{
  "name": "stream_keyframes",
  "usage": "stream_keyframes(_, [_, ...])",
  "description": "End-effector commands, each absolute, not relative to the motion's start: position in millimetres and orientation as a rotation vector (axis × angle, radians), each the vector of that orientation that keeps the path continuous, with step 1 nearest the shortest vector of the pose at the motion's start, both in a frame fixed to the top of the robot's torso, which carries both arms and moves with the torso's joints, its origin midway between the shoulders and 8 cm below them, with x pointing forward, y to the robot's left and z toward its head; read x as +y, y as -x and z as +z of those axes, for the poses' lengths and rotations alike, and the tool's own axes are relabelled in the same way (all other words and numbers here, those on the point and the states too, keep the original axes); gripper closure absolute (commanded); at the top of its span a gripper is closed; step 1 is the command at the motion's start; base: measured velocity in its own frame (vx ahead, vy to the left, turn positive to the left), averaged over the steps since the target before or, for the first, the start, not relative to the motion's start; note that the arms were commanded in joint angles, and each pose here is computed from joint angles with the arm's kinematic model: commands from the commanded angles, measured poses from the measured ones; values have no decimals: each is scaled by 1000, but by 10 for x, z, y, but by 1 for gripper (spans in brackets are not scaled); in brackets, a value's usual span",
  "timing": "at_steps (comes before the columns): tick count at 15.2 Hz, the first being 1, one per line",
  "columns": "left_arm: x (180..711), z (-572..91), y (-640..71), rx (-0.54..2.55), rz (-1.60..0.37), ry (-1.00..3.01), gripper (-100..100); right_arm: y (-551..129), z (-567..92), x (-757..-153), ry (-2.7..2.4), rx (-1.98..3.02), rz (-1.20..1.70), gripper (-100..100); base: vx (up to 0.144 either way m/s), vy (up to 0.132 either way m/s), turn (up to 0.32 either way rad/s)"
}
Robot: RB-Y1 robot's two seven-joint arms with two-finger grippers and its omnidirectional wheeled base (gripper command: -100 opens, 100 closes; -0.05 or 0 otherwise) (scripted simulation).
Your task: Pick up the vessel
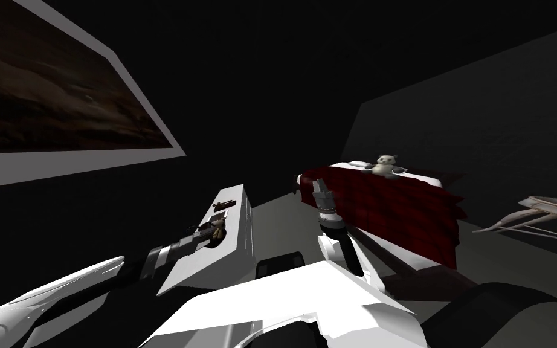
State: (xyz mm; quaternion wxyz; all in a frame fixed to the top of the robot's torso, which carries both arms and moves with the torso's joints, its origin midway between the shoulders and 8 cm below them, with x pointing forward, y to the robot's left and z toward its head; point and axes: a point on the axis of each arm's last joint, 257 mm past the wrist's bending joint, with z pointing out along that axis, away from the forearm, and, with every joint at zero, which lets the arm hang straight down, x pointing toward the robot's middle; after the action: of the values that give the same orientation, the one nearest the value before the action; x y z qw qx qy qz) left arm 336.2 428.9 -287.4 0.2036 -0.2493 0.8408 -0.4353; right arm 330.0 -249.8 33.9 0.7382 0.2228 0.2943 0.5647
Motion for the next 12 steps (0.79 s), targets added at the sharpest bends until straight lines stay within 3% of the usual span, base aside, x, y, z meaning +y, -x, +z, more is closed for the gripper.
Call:
stream_keyframes(1, [4396, -2891, -3242, 2328, -1205, 716, -100, -3300, 339, -2498, -489, 646, 1240, 0, -26, -11, -264])
stream_keyframes(12, [4808, -2955, -2804, 2228, -1167, 880, -100, -3300, 339, -2498, -489, 646, 1240, 0, -24, -14, -204])
